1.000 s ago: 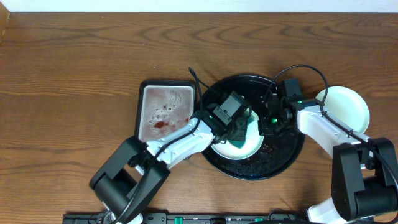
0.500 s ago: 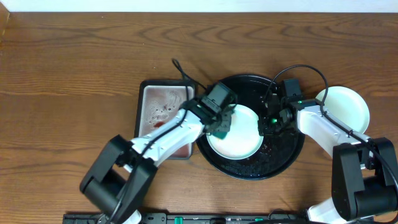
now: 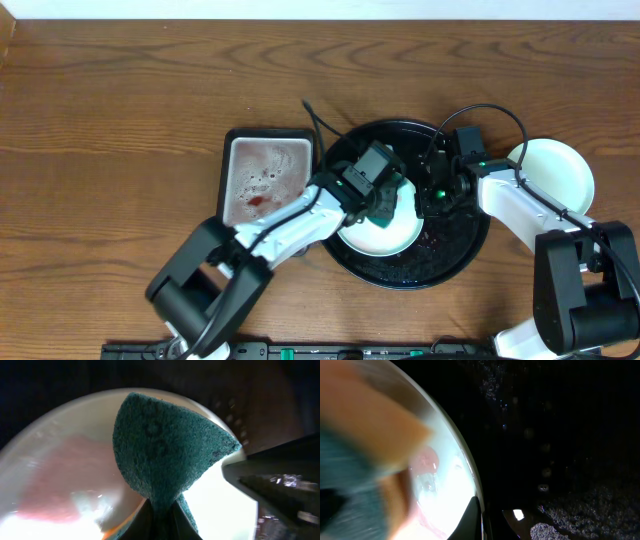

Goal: Clean dirty plates on tray and stack at the side
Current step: 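Scrub the last green plate with the sponge in the left gripper, then return the sponge to the grey tray with the left gripper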

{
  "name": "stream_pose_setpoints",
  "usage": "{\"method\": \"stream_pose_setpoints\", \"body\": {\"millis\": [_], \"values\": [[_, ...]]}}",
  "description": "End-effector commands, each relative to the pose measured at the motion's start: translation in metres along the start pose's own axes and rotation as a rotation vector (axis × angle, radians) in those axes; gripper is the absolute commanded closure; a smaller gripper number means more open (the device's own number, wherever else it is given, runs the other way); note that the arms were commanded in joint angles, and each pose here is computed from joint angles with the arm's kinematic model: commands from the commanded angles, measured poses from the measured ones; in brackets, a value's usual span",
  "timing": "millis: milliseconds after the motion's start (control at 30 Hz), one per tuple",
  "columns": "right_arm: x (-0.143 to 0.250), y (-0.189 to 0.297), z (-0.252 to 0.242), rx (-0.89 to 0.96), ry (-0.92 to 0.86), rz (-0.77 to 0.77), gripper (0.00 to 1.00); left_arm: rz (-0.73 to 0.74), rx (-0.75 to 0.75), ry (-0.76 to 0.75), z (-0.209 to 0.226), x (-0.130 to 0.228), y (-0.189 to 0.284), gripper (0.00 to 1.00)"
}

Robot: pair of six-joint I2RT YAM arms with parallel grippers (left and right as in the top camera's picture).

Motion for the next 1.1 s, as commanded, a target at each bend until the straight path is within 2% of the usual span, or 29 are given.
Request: {"method": "stream_pose_setpoints", "body": {"millis": [0,100,200,333,467,700,767,833,933,1067], "values": [[0.018,-0.013,-0.002,0.017,-0.007,0.069,0.99,0.048,-0.042,0.032,0.012,0.011,-0.011,0.93],[0.018,-0.013,-0.002,0.017,-0.007,0.069,0.99,0.119,-0.034,0.047,0.012,0.024,-0.01,0.93],[0.018,-0.013,-0.002,0.017,-0.007,0.069,0.99,0.277,0.055,0.072,0.002,0.049,-0.005,0.93],[0.018,-0.013,-0.002,0.017,-0.006,0.068,0.99,0.341,0.01,0.11,0.011,0.063,-0.001,0.93],[0.018,-0.013,-0.002,0.017,-0.007,0.069,0.99,0.235,-0.107,0.098,0.034,0.042,0.006,0.93],[0.016,-0.014,-0.002,0.016,-0.003,0.057,0.99,-0.014,-0.081,0.142,0.057,-0.027,0.071,0.93],[0.014,-0.014,-0.002,0.015,-0.002,0.05,0.92,-0.067,-0.081,0.186,0.07,-0.041,0.092,0.92],[0.013,-0.014,-0.002,0.015,0.0,0.044,0.91,-0.092,-0.106,0.244,0.091,-0.049,0.109,0.93],[0.012,-0.014,-0.002,0.014,0.002,0.04,0.98,-0.074,-0.157,0.293,0.121,-0.049,0.116,0.93],[0.008,-0.014,0.002,-0.008,0.007,0.025,0.99,-0.041,-0.207,0.35,0.155,-0.042,0.119,0.93]]}}
Point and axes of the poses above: each gripper's point midway between its finger pads, its own y axis back along the fingers, its own z axis along the line the jaws close on, x = y × z, the point moved 3 cm from there along y, back along the fingers, and after that the axes turned 4 degrees about y, right-handed, at the moved point
